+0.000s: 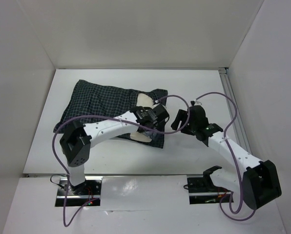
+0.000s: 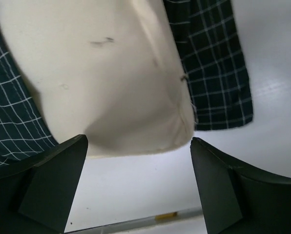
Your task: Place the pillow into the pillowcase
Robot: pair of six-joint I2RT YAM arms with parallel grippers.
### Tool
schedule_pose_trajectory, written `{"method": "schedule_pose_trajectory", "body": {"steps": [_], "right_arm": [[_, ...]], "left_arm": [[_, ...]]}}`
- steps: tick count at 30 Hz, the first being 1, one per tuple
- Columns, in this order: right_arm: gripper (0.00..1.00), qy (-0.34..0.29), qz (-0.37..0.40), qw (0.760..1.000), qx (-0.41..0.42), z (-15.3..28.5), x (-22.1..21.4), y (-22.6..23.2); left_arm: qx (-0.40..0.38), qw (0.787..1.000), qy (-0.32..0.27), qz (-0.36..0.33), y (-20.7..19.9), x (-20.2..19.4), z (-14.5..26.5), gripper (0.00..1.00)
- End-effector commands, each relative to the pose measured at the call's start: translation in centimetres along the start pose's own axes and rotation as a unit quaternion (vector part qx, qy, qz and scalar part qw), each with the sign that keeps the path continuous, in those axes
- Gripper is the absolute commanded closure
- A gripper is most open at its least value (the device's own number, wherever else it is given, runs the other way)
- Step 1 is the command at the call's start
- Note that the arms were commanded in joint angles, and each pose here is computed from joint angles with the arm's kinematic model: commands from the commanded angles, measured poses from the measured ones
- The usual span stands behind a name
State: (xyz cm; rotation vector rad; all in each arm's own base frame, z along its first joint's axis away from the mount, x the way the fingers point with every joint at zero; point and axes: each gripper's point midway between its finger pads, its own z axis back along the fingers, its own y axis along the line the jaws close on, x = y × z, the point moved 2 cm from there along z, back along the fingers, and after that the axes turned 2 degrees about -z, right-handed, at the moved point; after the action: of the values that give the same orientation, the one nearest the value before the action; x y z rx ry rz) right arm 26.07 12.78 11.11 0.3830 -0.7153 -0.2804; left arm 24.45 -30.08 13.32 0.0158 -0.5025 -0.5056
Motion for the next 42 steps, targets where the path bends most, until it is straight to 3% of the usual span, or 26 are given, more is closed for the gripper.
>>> {"method": "schedule_pose_trajectory", "body": {"steps": [1,5,7,8,10,12,14,17,21,23,28,32,38,42], "right_arm": [[0.25,-0.019,-0.012,1.0,0.012,1.1,0.6,0.1],[0.25,-0.022,-0.015,1.0,0.004,1.5,0.5,-0.5],[0.25,-0.022,-0.015,1.0,0.004,1.5,0.5,-0.4],[0.25,-0.025,-0.016,1.0,0.006,1.4,0.7,-0.3],[0.25,-0.017,-0.01,1.0,0.017,1.5,0.4,0.0],[0.27,-0.017,-0.005,0.999,0.045,1.3,0.7,1.0],[0.33,-0.008,-0.003,0.997,0.082,0.5,1.0,2.6],[0.54,-0.011,0.006,0.992,0.123,-0.1,2.0,5.7],[0.64,-0.017,0.012,0.985,0.174,-2.0,3.5,9.8],[0.64,-0.008,-0.004,0.982,0.187,-4.1,3.7,10.8],[0.46,0.005,-0.021,0.966,0.257,-6.1,5.0,15.1],[0.38,0.007,-0.021,0.965,0.261,-7.9,5.4,16.8],[0.41,0.018,-0.022,0.974,0.223,-12.0,5.3,17.5],[0.47,0.013,-0.028,0.979,0.2,-13.4,5.2,17.4]], "left_arm": [[0.085,0.996,-0.006,0.022,1.9,-0.1,-1.5,0.0],[0.129,0.992,0.004,0.002,2.1,-0.5,-4.7,0.0],[0.163,0.987,-0.005,-0.004,2.7,0.1,-5.6,0.12],[0.176,0.984,0.003,-0.004,3.4,0.3,-5.8,0.3],[0.19,0.982,0.002,0.022,4.7,1.6,-5.4,1.0],[0.165,0.985,-0.006,0.048,6.1,2.9,-4.8,1.0],[0.056,0.996,-0.026,0.067,5.6,4.5,-2.6,1.0],[-0.109,0.984,-0.079,0.12,6.5,6.8,0.3,1.0],[-0.215,0.958,-0.105,0.16,8.4,7.8,1.8,1.0],[-0.232,0.949,-0.109,0.182,9.8,7.9,1.3,1.0],[-0.301,0.925,-0.115,0.203,10.6,8.1,2.0,1.0],[-0.317,0.917,-0.121,0.209,11.4,8.2,2.1,1.0],[-0.328,0.912,-0.123,0.212,11.4,8.4,2.3,1.0],[-0.336,0.908,-0.13,0.215,11.7,8.8,2.7,1.0]]}}
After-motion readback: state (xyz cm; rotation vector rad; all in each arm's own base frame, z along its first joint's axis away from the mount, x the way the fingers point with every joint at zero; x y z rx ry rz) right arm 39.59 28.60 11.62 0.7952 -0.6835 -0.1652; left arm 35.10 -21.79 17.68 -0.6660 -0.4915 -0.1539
